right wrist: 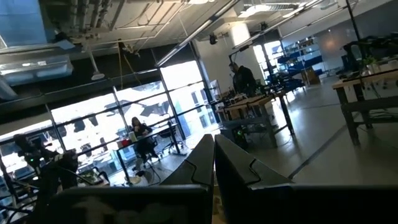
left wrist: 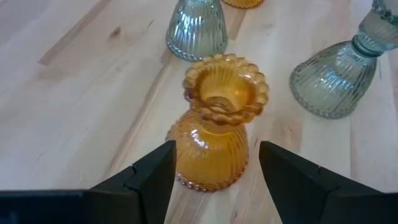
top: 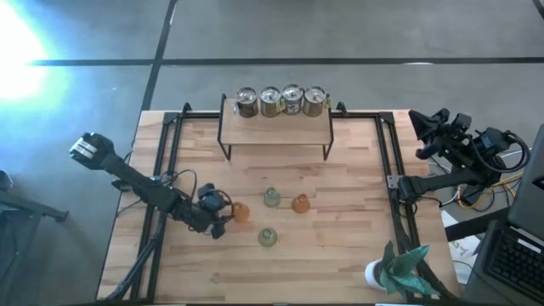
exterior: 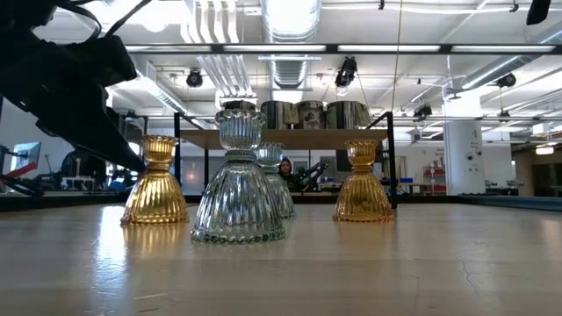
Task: Pick & Place candle stick holders
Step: Put the orange glass candle holder on the shelf
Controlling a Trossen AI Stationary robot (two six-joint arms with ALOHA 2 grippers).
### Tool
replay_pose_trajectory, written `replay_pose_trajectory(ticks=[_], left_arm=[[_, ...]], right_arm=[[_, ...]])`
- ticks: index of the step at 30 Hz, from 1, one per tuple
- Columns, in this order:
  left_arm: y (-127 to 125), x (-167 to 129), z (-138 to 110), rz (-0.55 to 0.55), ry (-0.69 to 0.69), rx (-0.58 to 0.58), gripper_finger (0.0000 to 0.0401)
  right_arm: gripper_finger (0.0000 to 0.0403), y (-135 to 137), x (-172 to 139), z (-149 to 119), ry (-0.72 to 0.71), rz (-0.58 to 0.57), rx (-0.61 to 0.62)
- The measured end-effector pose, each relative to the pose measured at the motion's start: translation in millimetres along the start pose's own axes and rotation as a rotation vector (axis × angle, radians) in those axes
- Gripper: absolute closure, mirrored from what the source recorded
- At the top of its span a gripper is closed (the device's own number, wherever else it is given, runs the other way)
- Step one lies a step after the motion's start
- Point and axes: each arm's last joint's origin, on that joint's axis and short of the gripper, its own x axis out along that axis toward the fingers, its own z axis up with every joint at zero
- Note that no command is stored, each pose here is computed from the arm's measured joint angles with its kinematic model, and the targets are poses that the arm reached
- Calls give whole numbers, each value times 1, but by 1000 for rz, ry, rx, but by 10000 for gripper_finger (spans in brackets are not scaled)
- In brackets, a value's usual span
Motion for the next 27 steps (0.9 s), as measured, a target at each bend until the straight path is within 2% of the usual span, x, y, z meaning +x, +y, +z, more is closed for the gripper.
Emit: replay_pose_trajectory(ticks=[6, 10, 21, 27], left_arm=[[-2, 2, 4, -19, -36, 45, 167], [-1, 12, 2, 9, -23, 65, 167], [-7, 41, 2, 6, -90, 35, 168], [-10, 48, 4, 26, -97, 46, 198]], right_arm=[[394, -1, -1, 3, -7, -25, 2], [394, -3, -3, 11, -23, -24, -3], [394, -5, -6, 21, -44, -23, -8], [394, -6, -6, 21, -44, -41, -7]])
